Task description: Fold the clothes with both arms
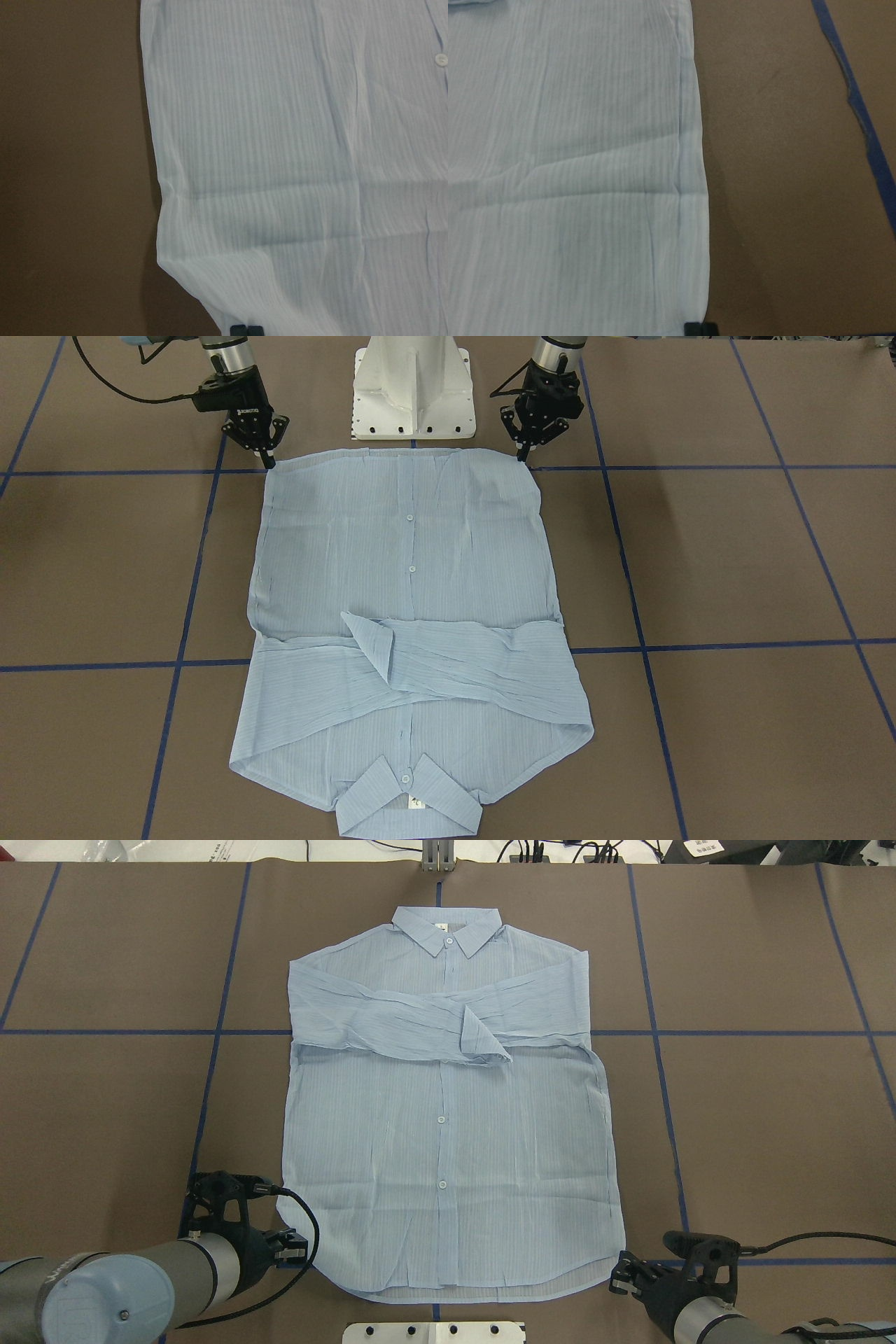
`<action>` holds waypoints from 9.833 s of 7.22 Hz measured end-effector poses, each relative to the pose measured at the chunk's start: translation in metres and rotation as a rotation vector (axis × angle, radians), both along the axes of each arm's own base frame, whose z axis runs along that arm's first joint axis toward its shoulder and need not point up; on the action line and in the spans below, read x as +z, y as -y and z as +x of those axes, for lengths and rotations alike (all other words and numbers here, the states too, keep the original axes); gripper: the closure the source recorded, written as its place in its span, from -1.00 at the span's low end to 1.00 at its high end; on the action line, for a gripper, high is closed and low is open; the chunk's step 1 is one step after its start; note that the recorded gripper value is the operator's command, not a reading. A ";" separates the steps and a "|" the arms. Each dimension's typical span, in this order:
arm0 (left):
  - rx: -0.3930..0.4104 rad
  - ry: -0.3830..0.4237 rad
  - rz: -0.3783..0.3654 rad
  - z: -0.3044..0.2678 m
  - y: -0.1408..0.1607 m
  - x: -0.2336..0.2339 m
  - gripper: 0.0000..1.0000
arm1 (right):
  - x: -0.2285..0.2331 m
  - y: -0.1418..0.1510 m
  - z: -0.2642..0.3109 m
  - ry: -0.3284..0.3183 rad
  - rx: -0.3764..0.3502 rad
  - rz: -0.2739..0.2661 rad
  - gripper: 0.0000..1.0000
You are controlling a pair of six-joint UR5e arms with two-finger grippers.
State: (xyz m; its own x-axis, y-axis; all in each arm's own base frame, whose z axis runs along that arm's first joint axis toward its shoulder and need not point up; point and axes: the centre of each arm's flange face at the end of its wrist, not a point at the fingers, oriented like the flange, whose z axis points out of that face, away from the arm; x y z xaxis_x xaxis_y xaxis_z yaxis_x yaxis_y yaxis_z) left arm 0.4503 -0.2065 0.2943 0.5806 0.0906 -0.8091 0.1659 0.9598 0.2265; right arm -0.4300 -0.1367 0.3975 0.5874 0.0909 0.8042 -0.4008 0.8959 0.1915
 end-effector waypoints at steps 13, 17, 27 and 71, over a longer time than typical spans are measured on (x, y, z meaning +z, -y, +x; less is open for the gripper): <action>-0.090 0.117 0.175 -0.109 0.216 -0.126 1.00 | -0.217 0.203 0.118 0.016 0.175 -0.148 1.00; -0.198 0.165 0.209 -0.046 0.306 -0.060 1.00 | -0.160 0.328 0.055 -0.033 0.255 -0.105 1.00; -0.078 0.108 0.367 -0.043 0.314 0.015 -1.00 | -0.100 0.395 0.033 -0.024 0.150 -0.047 -1.00; -0.042 0.231 0.542 -0.249 0.444 0.179 -1.00 | -0.231 0.408 -0.269 -0.062 0.367 -0.282 -0.45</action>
State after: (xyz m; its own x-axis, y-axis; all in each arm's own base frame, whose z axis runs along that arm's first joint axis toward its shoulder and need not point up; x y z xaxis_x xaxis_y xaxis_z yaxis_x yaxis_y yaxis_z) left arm 0.2010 -0.6504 0.4734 0.7480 0.4291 -0.5063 0.0891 0.6911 0.7173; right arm -0.6993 -0.5450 0.1665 0.5216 0.5115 0.6829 -0.6967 0.7173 -0.0052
